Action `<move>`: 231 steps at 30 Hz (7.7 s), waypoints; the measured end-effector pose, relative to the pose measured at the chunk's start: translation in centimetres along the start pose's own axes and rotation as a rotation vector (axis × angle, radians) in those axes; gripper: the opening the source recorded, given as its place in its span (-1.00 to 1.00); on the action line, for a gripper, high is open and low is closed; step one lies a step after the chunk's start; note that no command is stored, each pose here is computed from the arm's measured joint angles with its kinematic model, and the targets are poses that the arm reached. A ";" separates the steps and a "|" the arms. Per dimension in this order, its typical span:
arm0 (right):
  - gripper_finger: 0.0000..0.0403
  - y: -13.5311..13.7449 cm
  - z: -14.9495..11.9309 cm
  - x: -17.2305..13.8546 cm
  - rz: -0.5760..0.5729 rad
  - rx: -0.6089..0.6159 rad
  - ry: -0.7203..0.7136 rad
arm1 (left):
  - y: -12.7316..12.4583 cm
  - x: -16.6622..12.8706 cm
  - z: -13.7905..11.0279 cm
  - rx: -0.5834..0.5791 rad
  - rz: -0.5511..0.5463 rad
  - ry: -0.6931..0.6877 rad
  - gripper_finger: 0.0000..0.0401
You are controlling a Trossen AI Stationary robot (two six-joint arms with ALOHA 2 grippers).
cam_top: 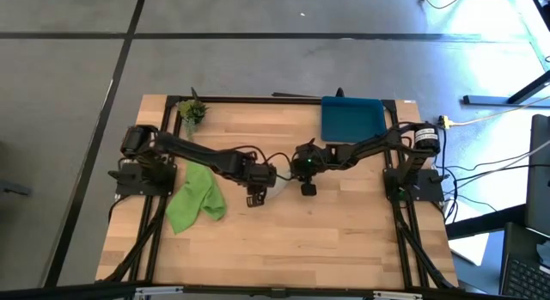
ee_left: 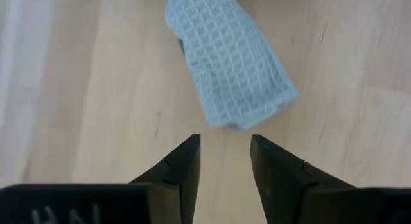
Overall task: Roll microfiber towels into tight, uniform cylinder then place into a basket
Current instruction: Put the rolled gray microfiber cloth into the blue bin
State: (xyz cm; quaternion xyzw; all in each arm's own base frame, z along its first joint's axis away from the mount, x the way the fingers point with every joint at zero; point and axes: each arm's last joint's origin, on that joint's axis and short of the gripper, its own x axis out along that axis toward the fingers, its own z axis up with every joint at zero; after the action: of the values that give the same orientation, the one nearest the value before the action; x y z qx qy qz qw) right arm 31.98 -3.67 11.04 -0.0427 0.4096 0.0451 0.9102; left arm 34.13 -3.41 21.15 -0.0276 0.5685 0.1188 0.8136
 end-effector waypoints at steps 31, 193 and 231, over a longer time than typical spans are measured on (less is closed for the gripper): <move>-0.62 0.3 -0.1 -1.6 -0.045 0.000 0.093 | -1.3 -3.4 -0.8 -0.015 0.028 -0.090 -0.38; 0.99 -1.3 0.9 2.5 0.187 -0.318 0.035 | 1.6 -4.2 -6.1 0.007 -0.091 -0.440 -0.38; -0.77 -1.5 3.5 -2.1 0.057 -0.189 -0.009 | 1.6 -4.2 -6.1 0.007 -0.092 -0.440 -0.38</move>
State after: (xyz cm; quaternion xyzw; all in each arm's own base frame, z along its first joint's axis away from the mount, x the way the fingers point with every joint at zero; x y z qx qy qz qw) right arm 33.33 -4.86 15.02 -0.1164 0.4005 0.1093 0.9023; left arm 26.75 -3.66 23.08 -0.0241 0.3759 0.0829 0.9226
